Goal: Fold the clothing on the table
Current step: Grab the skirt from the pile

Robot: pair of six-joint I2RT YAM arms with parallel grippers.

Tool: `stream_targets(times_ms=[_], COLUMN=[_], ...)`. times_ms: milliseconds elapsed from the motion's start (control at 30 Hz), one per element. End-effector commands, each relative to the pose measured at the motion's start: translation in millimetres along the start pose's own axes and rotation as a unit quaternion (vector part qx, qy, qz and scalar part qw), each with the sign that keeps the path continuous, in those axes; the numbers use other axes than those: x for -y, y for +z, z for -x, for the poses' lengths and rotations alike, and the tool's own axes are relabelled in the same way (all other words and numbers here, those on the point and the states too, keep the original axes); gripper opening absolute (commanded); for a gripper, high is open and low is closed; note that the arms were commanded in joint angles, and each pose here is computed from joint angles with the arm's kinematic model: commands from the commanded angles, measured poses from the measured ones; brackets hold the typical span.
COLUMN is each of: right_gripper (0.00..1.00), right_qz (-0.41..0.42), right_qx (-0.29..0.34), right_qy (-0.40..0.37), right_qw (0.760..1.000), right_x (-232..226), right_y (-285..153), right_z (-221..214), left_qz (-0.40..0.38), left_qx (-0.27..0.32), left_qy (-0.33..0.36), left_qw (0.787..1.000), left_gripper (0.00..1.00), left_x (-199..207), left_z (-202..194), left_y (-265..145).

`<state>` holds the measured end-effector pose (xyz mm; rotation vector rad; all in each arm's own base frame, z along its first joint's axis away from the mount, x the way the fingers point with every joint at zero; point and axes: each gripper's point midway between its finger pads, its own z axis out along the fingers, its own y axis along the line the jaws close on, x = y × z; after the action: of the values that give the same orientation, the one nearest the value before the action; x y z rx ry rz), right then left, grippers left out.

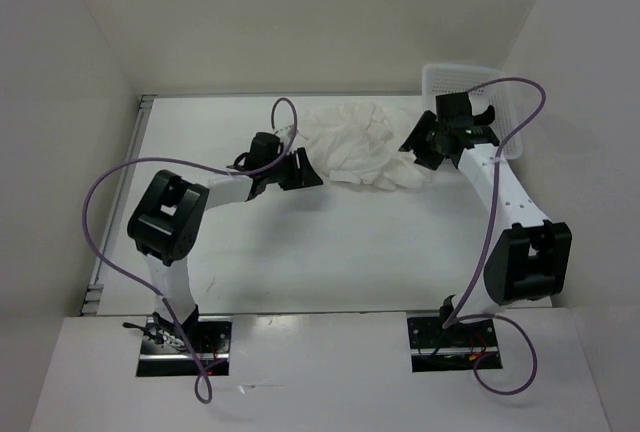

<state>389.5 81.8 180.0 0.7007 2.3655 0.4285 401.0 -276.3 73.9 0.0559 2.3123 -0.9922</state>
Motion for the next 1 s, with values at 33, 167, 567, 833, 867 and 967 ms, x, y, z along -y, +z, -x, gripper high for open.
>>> stream_targets(times_ms=[33, 167, 567, 833, 867, 967], right_gripper=[0.58, 0.58, 0.58, 0.58, 0.58, 0.58], right_qz=[0.014, 0.007, 0.004, 0.008, 0.013, 0.019], right_qx=[0.018, 0.02, 0.043, 0.035, 0.032, 0.033], right_qy=[0.003, 0.0, 0.008, 0.01, 0.01, 0.004], right_qw=[1.0, 1.0, 0.999, 0.999, 0.999, 0.999], right_x=[1, 11, 26, 28, 27, 24], right_y=[-19, -24, -50, -51, -51, -54], right_z=[15, 15, 28, 28, 27, 28], left_qz=[-0.087, -0.099, -0.07, -0.016, -0.017, -0.02], left_qx=[0.049, 0.036, 0.052, 0.098, 0.099, 0.092], left_qy=[-0.006, -0.032, -0.032, -0.015, -0.015, -0.02], left_qw=[0.995, 0.994, 0.996, 0.995, 0.995, 0.995], left_gripper=[0.59, 0.57, 0.53, 0.53, 0.53, 0.53], left_x=[39, 40, 26, 7, 6, 4], left_z=[31, 20, 17, 38, 42, 39], left_y=[19, 38, 61, 47, 53, 61])
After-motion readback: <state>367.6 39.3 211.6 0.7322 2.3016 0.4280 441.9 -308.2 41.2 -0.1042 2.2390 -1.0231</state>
